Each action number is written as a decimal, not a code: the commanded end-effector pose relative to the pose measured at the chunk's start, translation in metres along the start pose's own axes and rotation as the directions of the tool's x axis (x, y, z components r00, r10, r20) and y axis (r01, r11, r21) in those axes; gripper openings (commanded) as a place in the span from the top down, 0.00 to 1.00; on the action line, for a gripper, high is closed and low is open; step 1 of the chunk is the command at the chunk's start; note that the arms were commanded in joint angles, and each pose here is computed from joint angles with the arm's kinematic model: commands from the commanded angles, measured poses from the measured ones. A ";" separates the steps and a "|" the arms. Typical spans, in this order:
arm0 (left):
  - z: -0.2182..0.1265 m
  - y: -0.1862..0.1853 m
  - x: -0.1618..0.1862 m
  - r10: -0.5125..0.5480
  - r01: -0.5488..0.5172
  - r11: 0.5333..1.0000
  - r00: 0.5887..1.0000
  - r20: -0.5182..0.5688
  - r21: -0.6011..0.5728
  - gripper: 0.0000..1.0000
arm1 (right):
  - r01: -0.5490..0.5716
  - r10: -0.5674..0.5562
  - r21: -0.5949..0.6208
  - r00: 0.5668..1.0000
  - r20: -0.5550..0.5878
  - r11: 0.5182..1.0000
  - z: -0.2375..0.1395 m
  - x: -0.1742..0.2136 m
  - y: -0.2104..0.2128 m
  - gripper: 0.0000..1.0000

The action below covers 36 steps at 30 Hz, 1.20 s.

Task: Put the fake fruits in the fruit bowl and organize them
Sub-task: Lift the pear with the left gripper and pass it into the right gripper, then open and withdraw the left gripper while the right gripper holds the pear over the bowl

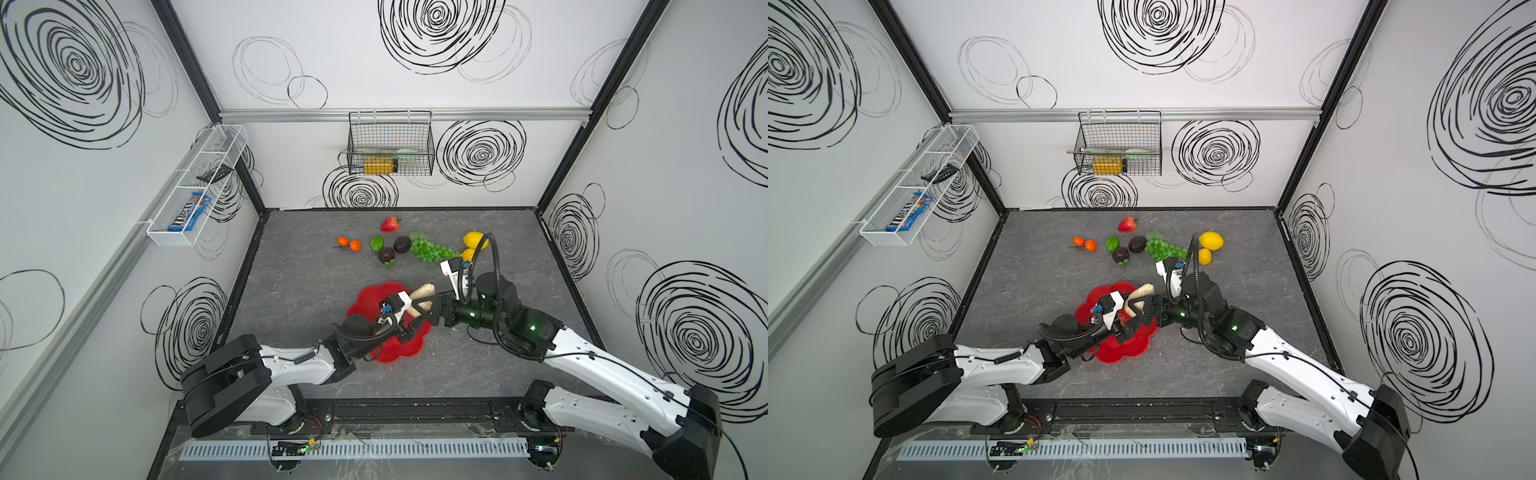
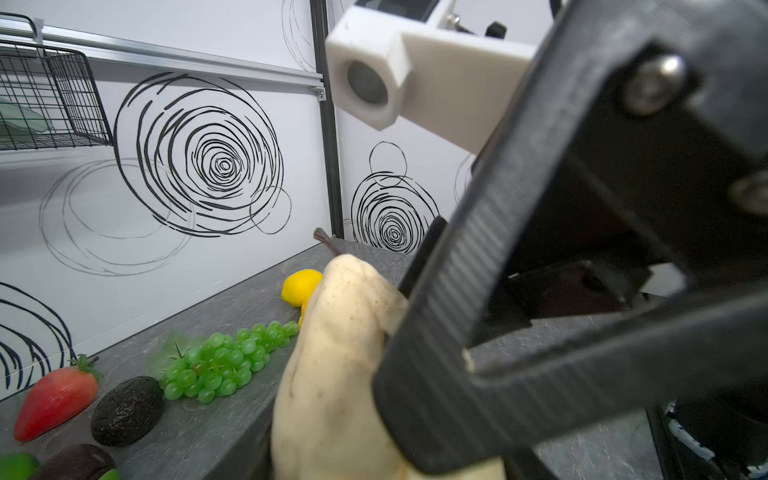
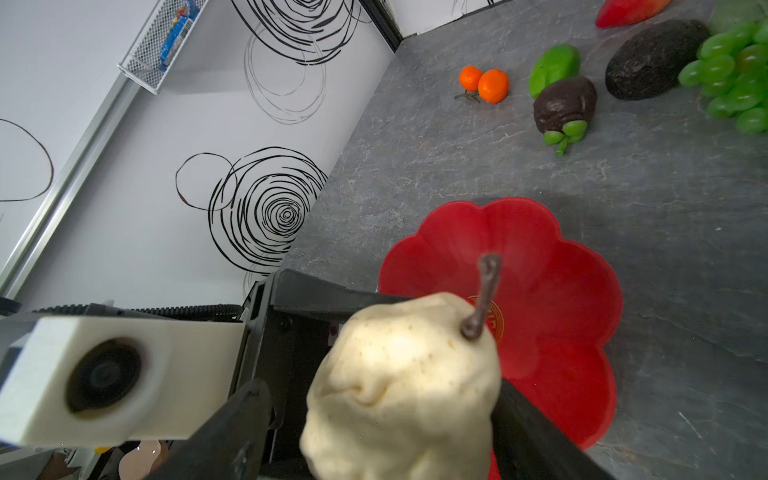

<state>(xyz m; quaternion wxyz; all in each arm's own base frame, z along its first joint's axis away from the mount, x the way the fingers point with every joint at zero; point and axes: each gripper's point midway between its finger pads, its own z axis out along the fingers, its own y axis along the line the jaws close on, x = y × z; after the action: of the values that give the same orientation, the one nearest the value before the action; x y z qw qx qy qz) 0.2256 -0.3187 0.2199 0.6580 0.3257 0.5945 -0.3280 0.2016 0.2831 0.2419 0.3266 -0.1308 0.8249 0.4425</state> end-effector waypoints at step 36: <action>-0.137 0.165 -0.010 -0.438 0.541 0.715 0.840 0.320 -0.443 0.04 | 0.291 -0.372 0.427 0.921 0.118 0.856 0.033 -0.008 -0.063 0.47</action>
<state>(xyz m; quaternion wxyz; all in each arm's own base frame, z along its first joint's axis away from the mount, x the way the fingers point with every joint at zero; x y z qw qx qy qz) 0.2806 -0.1227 0.2370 0.6936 -0.0105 0.6524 -0.3051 0.2456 0.2685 0.1934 0.4641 -0.1569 0.8410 0.2298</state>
